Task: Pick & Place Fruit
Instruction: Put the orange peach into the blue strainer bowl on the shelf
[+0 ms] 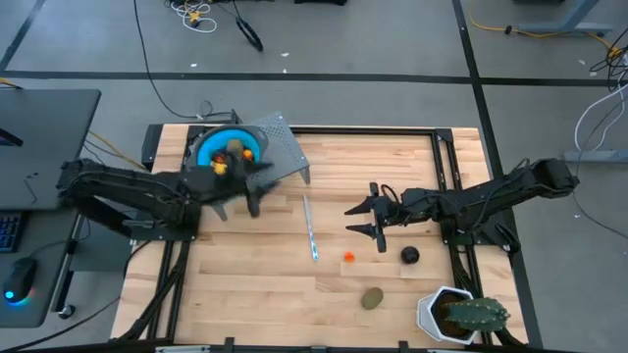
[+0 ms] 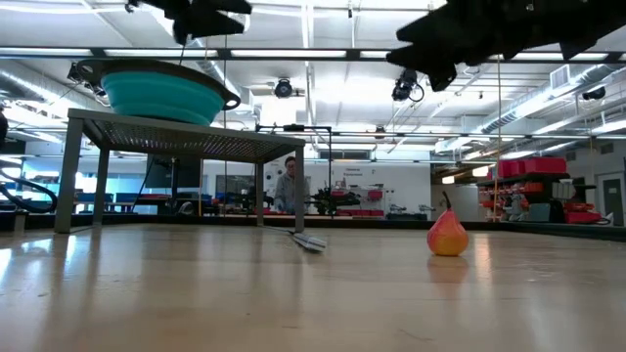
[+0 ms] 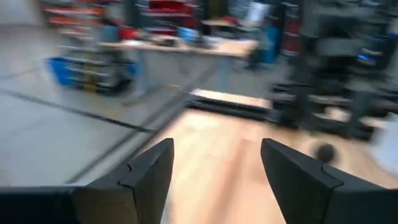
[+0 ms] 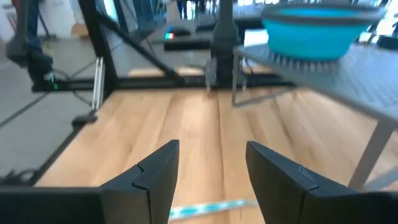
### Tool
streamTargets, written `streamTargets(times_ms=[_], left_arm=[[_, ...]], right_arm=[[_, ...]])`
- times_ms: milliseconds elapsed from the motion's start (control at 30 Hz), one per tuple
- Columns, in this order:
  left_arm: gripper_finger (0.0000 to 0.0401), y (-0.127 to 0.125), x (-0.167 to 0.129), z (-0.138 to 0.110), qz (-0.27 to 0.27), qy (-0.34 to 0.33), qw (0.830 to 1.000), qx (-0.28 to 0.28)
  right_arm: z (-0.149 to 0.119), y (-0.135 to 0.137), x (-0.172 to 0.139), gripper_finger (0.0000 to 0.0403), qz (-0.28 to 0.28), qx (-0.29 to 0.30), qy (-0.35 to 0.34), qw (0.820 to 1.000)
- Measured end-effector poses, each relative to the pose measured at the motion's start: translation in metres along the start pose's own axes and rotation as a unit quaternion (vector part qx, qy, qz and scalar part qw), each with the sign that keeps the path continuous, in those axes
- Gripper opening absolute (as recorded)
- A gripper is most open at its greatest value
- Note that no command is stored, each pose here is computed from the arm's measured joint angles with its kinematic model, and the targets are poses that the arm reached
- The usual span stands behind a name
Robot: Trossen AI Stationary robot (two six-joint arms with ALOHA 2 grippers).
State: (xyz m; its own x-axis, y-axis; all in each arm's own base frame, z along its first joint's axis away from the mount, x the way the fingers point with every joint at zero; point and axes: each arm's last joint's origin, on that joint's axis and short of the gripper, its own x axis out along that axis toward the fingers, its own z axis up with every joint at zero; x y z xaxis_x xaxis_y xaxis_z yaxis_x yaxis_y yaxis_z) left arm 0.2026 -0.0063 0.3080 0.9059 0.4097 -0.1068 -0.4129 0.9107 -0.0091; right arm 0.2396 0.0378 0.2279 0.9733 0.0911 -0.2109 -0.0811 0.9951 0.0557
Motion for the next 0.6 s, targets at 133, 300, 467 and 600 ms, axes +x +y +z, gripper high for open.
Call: streamTargets(times_ms=[133, 300, 467, 600], left_arm=[[0.0243, -0.025, 0.018, -0.021, -0.056, 0.045, 0.997, 0.028], [0.0241, -0.054, 0.037, -0.045, -0.086, 0.065, 0.993, 0.057], [0.0241, -0.075, 0.056, -0.065, -0.104, 0.056, 0.991, 0.066], [0.0241, -0.084, 0.064, -0.08, -0.108, 0.061, 0.989, 0.08]], right_arm=[[-0.009, 0.004, 0.001, 0.0197, 0.043, 0.015, 0.045, 0.998], [-0.03, 0.018, 0.01, 0.0197, 0.033, 0.026, 0.108, 0.993], [-0.051, 0.03, 0.021, 0.0197, 0.019, 0.041, 0.147, 0.988], [-0.062, 0.041, 0.028, 0.0198, 0.035, 0.027, 0.157, 0.987]])
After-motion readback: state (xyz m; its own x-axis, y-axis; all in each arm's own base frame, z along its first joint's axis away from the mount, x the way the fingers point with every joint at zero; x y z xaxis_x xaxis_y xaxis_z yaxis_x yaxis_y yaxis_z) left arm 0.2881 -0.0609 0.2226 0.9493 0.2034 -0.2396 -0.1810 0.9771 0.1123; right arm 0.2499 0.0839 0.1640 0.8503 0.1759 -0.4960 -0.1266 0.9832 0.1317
